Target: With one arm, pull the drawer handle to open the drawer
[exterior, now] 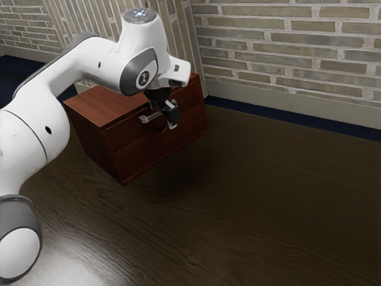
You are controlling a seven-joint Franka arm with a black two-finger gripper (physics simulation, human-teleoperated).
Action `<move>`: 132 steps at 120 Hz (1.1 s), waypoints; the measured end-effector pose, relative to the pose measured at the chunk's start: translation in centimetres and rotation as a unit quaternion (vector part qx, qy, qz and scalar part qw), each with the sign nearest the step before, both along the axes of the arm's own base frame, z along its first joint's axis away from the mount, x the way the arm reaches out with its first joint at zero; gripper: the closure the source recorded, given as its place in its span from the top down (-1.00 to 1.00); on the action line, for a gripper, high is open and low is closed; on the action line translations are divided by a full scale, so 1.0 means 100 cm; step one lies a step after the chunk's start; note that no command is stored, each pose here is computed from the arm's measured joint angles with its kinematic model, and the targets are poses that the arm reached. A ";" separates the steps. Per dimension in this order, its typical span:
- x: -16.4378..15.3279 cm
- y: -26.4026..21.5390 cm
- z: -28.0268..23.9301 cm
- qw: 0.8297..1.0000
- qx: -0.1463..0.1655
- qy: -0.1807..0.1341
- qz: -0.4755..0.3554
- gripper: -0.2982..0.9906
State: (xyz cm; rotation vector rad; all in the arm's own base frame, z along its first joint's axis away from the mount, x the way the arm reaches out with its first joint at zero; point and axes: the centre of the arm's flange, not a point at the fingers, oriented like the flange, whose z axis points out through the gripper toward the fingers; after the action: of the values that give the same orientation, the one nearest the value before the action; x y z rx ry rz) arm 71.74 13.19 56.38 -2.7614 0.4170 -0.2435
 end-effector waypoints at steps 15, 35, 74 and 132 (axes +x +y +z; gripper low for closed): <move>-0.001 0.002 -0.001 1.000 0.005 0.005 0.003 0.49; -0.002 0.006 -0.003 1.000 0.012 0.012 0.008 0.45; -0.004 0.007 -0.005 1.000 0.012 0.019 0.015 0.19; -0.005 -0.002 -0.004 0.999 -0.041 0.013 0.029 0.12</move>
State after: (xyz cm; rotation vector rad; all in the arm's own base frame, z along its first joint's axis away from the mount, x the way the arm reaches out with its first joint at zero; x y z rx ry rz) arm 71.19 12.99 55.99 -2.8552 0.3407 -0.2164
